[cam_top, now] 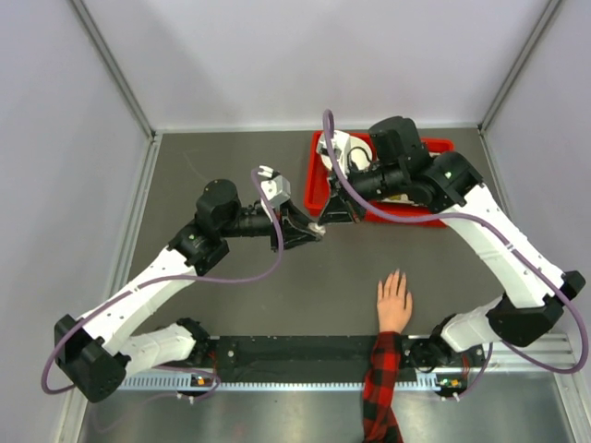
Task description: Paint the nails
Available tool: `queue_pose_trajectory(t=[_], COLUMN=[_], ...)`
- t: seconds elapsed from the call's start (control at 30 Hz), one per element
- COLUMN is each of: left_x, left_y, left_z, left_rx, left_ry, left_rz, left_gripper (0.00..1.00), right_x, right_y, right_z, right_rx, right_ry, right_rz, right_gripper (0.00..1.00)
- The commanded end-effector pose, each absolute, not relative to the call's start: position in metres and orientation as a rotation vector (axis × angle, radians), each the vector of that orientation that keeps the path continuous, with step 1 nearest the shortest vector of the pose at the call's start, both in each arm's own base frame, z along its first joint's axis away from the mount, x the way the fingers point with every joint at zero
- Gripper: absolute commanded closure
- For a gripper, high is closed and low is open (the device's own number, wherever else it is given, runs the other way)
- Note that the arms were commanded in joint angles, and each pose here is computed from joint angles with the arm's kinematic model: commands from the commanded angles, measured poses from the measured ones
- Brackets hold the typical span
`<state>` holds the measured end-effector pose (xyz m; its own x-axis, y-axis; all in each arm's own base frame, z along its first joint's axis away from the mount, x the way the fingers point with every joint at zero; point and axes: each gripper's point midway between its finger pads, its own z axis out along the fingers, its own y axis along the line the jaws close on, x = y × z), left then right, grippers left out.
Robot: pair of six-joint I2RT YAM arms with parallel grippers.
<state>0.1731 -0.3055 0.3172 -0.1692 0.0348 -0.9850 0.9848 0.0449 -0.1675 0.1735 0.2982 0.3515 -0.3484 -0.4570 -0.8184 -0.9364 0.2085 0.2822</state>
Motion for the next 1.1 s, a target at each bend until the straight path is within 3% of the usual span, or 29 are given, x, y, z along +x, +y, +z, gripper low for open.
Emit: queue_pose_trajectory(t=[0.0,0.07,0.13,0.37,0.4,0.43,0.47,0.5,0.6,0.73,0.77,0.8,0.83,0.9,1.07], left_x=[0.206,0.221,0.225,0.221,0.22,0.218,0.217,0.216,0.209,0.199,0.193,0.191,0.189,0.184,0.178], left_y=[-0.293,-0.286,-0.282,-0.285,-0.285,-0.285,-0.285,-0.286,-0.29,-0.299,-0.301,-0.303,-0.303,-0.304,-0.304], left_z=[0.352,0.352,0.353,0.352,0.352,0.351,0.351,0.35,0.349,0.347,0.346,0.347,0.346,0.346,0.349], left_rx=[0.968,0.892,0.864,0.892,0.895,0.902,0.908,0.916,0.945,1.009,1.036,1.043,1.054,1.073,1.098], left_ry=[1.324,1.346,1.335,1.326,1.323,1.32,1.317,1.32,1.309,1.315,1.309,1.308,1.309,1.299,1.279], left_rz=[-1.053,-0.971,-0.942,-0.963,-0.962,-0.969,-0.972,-0.979,-1.024,-1.114,-1.148,-1.168,-1.18,-1.201,-1.224], left_gripper=[1.0,1.0,1.0,1.0,1.0,1.0,1.0,1.0,1.0,1.0,1.0,1.0,1.0,1.0,1.0], right_x=[0.216,0.235,0.238,0.224,0.224,0.219,0.216,0.215,0.213,0.191,0.189,0.183,0.172,0.166,0.161], right_y=[0.302,0.274,0.269,0.302,0.298,0.297,0.286,0.283,0.269,0.277,0.278,0.282,0.289,0.293,0.297], right_z=[0.35,0.341,0.347,0.369,0.375,0.378,0.392,0.399,0.403,0.39,0.389,0.387,0.386,0.383,0.379], right_rx=[-0.804,-0.289,-0.087,-0.105,-0.112,-0.153,-0.227,-0.277,-0.554,-0.932,-0.993,-1.033,-1.126,-1.208,-1.316], right_ry=[2.075,2.157,2.095,2.096,2.077,2.068,2.009,1.973,1.908,1.813,1.794,1.799,1.783,1.755,1.712], right_rz=[0.839,0.57,0.545,0.709,0.72,0.757,0.762,0.774,0.765,0.841,0.844,0.878,0.943,0.968,0.999], right_gripper=[1.0,1.0,1.0,1.0,0.94,0.68,0.55,0.34,0.19,0.2,0.24,0.41,0.48,0.54,0.47])
